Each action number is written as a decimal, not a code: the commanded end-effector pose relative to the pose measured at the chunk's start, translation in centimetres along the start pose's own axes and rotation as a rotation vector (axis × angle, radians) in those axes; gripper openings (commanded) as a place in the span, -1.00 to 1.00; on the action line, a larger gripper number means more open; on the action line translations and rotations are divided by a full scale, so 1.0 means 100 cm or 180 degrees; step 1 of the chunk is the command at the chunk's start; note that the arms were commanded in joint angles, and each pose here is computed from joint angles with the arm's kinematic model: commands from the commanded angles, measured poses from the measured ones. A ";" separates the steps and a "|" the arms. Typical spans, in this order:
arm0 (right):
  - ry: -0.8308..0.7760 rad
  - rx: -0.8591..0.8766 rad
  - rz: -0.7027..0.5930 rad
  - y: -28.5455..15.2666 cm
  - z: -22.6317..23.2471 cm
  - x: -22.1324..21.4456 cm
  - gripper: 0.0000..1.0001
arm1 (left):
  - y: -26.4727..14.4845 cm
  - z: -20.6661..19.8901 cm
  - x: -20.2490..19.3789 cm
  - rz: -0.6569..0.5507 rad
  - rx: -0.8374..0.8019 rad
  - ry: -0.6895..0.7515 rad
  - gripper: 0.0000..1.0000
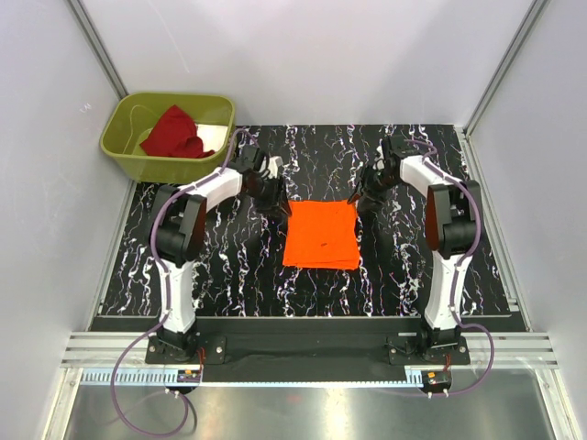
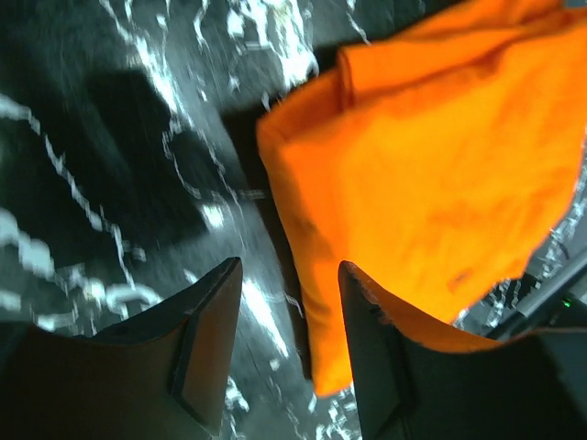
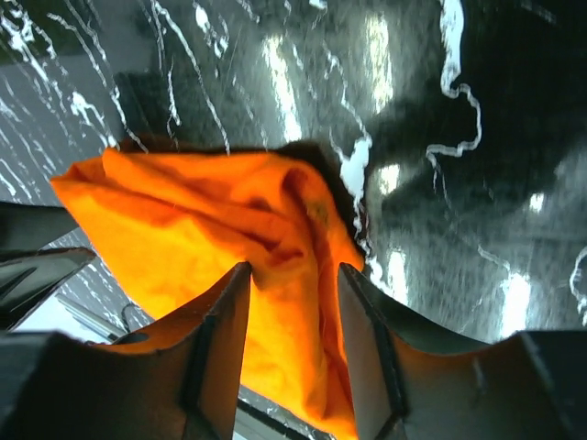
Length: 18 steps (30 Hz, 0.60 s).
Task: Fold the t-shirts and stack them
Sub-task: Fold the tshirt
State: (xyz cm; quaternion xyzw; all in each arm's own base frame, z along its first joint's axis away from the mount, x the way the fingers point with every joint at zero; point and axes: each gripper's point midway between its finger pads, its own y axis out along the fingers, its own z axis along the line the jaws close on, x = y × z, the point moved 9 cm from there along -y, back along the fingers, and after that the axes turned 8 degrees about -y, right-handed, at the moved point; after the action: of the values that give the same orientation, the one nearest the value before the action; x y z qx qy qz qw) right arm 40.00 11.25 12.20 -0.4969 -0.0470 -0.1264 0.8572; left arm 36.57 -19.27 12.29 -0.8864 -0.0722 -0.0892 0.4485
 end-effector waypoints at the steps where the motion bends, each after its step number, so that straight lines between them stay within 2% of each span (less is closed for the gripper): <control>1: -0.0111 0.0071 -0.0090 -0.004 0.005 0.016 -0.03 | -0.002 -0.012 0.029 -0.0296 -0.0215 0.0213 0.02; 3: -0.0093 0.0086 -0.0078 0.000 0.004 0.017 -0.05 | 0.004 -0.010 0.035 -0.0305 -0.0284 0.0186 0.02; 10: -0.0072 0.0135 -0.0075 0.004 0.005 0.023 -0.38 | 0.016 -0.011 0.045 -0.0313 -0.0491 0.0104 0.02; 11: -0.0072 0.0131 -0.0077 0.005 0.004 0.023 -0.52 | 0.019 -0.009 0.045 -0.0293 -0.0476 0.0089 -0.01; 12: -0.0066 0.0133 -0.0074 0.007 0.003 0.026 -0.65 | 0.022 -0.007 0.044 -0.0261 -0.0439 0.0045 -0.09; 13: -0.0065 0.0136 -0.0082 0.008 0.003 0.027 -0.76 | 0.023 -0.007 0.045 -0.0252 -0.0436 0.0025 -0.34; 14: -0.0066 0.0124 -0.0077 0.013 0.001 0.028 -0.99 | 0.028 -0.002 0.043 -0.0188 -0.0395 -0.0027 -0.50; 16: -0.0068 0.0082 -0.0120 0.017 -0.001 0.033 -1.00 | 0.032 0.003 0.041 -0.0180 -0.0294 -0.0089 -0.74; 17: -0.0074 0.0009 -0.0174 0.020 -0.004 0.036 -1.00 | 0.033 0.005 0.041 -0.0193 -0.0252 -0.0106 -0.95; 18: -0.0081 -0.0039 -0.0201 0.025 -0.007 0.037 -1.00 | 0.033 0.007 0.040 -0.0208 -0.0189 -0.0114 -1.00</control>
State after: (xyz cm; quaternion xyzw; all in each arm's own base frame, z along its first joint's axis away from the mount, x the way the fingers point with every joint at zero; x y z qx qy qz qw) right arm 42.48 11.63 10.72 -0.4925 -0.0483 -0.1235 0.8602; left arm 40.34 -20.58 9.91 -0.9017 -0.0911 -0.0793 0.4152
